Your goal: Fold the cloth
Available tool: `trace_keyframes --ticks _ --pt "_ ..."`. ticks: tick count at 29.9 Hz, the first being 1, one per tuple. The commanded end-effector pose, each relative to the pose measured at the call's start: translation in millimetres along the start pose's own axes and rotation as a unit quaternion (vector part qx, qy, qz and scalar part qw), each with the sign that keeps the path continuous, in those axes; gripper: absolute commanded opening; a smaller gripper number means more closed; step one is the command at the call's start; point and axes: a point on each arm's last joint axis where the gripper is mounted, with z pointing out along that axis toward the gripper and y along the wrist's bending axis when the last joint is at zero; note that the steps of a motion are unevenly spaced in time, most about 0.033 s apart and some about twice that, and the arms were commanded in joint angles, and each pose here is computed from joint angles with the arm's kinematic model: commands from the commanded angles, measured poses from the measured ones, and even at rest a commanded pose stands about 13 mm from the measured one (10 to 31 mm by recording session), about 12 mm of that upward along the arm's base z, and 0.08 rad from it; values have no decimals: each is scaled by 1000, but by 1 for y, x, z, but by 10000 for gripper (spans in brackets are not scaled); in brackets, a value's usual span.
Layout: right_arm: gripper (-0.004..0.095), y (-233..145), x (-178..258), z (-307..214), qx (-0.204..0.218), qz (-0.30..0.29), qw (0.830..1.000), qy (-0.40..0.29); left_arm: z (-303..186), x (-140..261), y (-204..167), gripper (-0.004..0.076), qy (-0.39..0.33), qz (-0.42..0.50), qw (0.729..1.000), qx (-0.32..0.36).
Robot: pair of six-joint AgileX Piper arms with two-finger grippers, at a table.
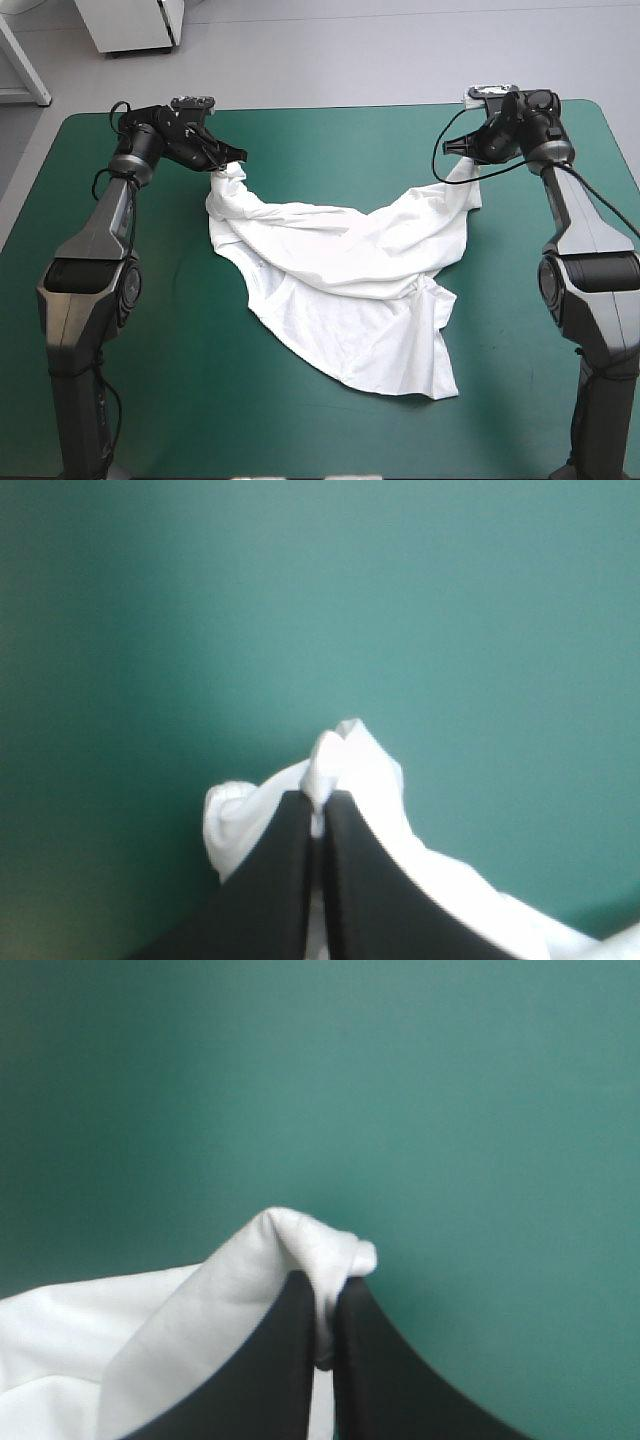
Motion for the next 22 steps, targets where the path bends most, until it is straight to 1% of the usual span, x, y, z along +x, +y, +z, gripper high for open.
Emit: trace_keyframes --ticks 1,5,6,8,10,11,14,15,16,17,19,20,21,22 --pt "-17 -14 -14 -23 8 -5 999 -44 -30 -18 -6 -22 -65 2 998 -6" --pt "-16 -19 -12 -18 -5 12 999 -40 -30 -19 -4 -22 -68 11 997 -17" --pt "-15 -21 -12 -19 -14 19 999 -40 -31 -20 -4 -22 -70 11 997 -17" --pt "5 -21 -13 -22 -32 9 999 -39 -31 -18 -4 -21 -63 11 998 -15" --pt "73 -23 -16 -28 -43 12 998 -46 -31 -16 -5 4 -50 23 998 -11" --pt "128 -23 -18 -31 -44 13 998 -48 -32 -15 -6 27 -43 30 999 -9" --pt "327 -26 -22 -40 -50 21 997 -56 -39 -16 -8 140 -29 34 999 -5" --pt "379 -26 -23 -42 -52 25 997 -56 -43 -18 -9 202 -28 36 999 -4" --pt "409 -26 -23 -46 -55 25 997 -56 -47 -21 -10 246 -34 38 999 -4" --pt "431 -26 -24 -48 -57 26 996 -56 -53 -24 -11 303 -42 40 998 -4" --pt "432 -26 -26 -54 -55 24 996 -62 -66 -32 -13 405 -62 45 997 -6" --pt "431 -26 -27 -58 -54 23 996 -67 -75 -36 -14 439 -77 50 996 -9" --pt "426 -26 -28 -63 -54 23 996 -72 -82 -40 -16 457 -85 56 995 -11" --pt "418 -28 -28 -66 -52 24 996 -74 -89 -42 -17 459 -90 63 994 -11"
